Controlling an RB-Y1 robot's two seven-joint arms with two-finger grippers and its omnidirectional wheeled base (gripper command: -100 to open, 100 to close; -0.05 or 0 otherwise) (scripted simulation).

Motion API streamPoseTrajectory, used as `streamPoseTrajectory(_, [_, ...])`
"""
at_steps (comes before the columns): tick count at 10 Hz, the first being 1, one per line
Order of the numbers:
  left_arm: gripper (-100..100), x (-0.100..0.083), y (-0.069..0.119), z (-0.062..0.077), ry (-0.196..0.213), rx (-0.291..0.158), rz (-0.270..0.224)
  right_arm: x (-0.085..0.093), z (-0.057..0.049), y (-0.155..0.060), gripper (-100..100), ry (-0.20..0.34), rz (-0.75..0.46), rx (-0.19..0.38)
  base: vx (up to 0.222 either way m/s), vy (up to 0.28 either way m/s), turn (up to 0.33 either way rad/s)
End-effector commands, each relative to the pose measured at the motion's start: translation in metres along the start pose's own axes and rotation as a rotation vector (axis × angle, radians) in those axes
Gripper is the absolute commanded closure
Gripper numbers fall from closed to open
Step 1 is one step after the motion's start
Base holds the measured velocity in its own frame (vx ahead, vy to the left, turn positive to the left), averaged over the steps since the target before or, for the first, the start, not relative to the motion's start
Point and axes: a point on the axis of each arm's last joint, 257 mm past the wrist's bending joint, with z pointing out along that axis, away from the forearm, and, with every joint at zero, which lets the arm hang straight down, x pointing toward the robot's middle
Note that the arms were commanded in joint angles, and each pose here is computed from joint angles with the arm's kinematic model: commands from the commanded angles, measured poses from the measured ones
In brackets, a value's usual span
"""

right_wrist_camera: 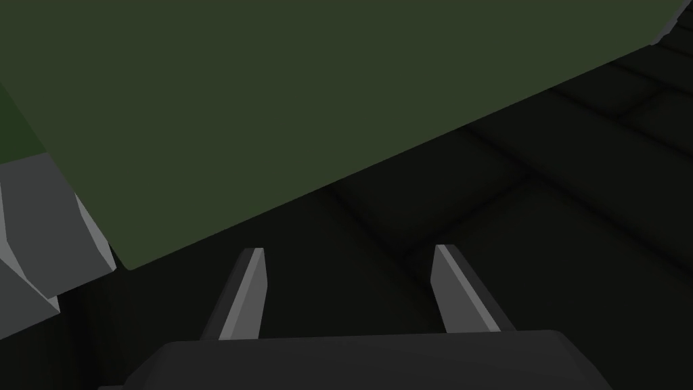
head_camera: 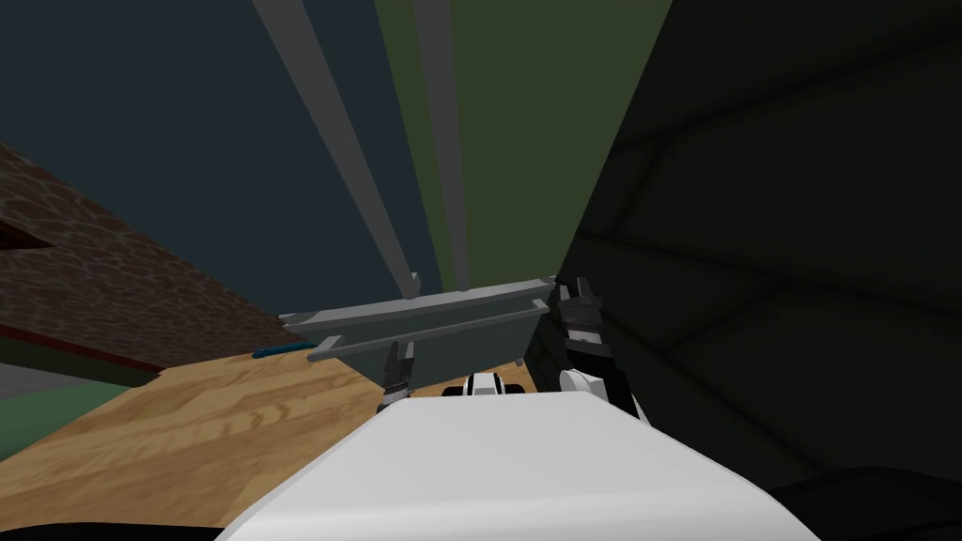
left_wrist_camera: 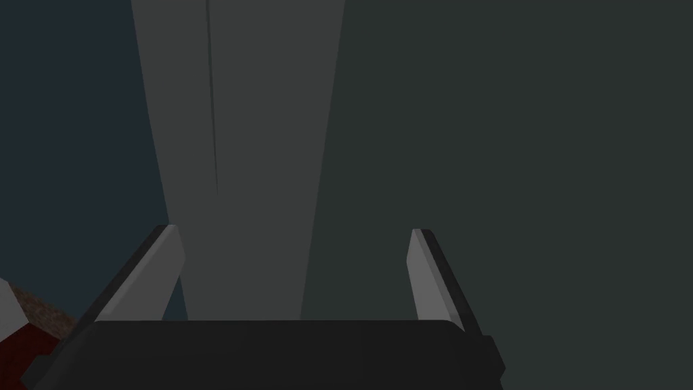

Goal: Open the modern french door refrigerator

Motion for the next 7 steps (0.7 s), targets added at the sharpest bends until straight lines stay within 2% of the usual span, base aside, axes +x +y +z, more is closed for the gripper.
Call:
streamPoseTrajectory(1, [-100,-0.004,-0.003,0.015,0.001,0.0,0.0,0.0,0.0,0.0,0,0.0,0.0,0.0,0.01,-0.019,0.008])
streamPoseTrajectory(3, [-100,-0.007,-0.005,0.027,0.003,0.0,-0.001,0.0,0.0,0.0,0,0.0,0.0,0.0,0.007,-0.019,0.007])
streamPoseTrajectory(4, [-100,-0.006,-0.005,0.024,0.003,0.001,-0.001,0.0,0.0,0.0,0,0.0,0.0,0.0,0.004,-0.009,0.001])
streamPoseTrajectory(5, [100,-0.004,-0.003,0.015,0.001,0.0,0.0,0.0,0.0,0.0,0,0.0,0.0,0.0,-0.003,0.014,-0.005])
streamPoseTrajectory(7, [100,-0.002,-0.001,0.006,0.001,0.0,0.0,0.0,0.0,0.0,0,0.0,0.0,0.0,-0.01,0.029,-0.001])
